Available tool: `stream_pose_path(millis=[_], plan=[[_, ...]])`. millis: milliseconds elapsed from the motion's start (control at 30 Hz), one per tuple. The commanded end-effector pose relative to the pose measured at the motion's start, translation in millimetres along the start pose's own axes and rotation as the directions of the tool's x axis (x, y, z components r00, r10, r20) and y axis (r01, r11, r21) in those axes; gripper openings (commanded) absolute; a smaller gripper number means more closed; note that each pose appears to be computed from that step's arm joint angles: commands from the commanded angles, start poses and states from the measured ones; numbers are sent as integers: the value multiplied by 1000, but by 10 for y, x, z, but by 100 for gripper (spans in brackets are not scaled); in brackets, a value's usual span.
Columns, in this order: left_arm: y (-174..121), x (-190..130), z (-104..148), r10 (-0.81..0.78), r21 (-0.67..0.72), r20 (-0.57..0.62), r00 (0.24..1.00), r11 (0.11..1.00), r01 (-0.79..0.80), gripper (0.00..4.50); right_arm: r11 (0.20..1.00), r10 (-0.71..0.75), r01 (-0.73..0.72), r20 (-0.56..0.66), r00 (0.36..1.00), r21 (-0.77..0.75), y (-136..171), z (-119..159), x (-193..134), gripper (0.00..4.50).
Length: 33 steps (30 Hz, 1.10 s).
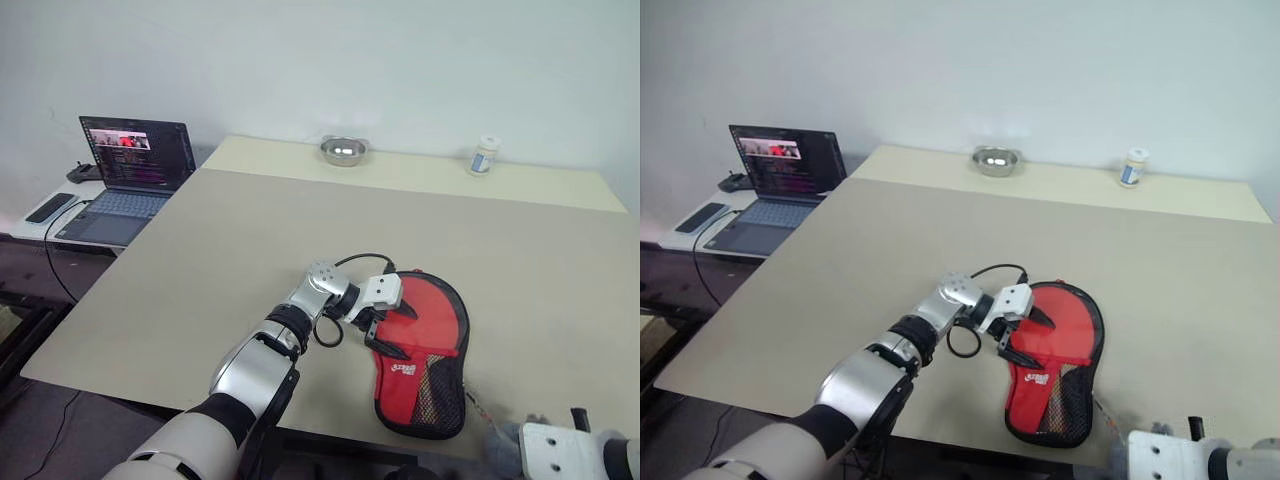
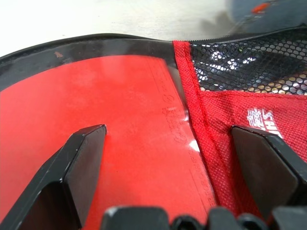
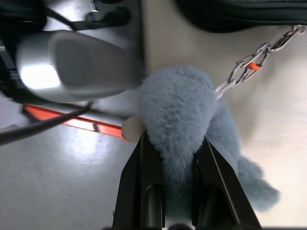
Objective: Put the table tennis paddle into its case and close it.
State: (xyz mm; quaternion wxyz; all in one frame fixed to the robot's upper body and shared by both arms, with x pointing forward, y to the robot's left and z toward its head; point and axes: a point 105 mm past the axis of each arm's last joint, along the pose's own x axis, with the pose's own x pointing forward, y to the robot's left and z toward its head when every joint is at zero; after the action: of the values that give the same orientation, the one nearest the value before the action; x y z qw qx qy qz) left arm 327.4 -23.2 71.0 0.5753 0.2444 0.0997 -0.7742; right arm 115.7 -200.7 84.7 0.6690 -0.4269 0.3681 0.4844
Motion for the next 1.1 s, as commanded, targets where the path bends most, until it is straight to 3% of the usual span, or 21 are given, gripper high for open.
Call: stream_pose_path(millis=[33,333,633,767,967,1100], plan=[[-141,78,-282,-60,-86,-118,991,995,50,450,989,146,-147,100,984,-3,305,143,68,22],[-133,128,-251,-66,-76,-125,990,996,57,450,970,244,-239,186,952,-46,627,249,79,20],[-130,116,-252,-61,-73,-121,991,996,53,450,991,136,-134,102,985,-23,278,134,-37,20],[-131,118,-257,-55,-76,-114,992,996,46,450,980,195,-197,140,971,4,330,178,-44,20],[-139,117,-256,-55,-74,-104,993,996,47,450,967,245,-254,175,954,32,366,223,-79,218],[-126,128,-226,-47,-77,-85,995,996,41,450,976,168,-194,228,959,97,163,301,-188,361]])
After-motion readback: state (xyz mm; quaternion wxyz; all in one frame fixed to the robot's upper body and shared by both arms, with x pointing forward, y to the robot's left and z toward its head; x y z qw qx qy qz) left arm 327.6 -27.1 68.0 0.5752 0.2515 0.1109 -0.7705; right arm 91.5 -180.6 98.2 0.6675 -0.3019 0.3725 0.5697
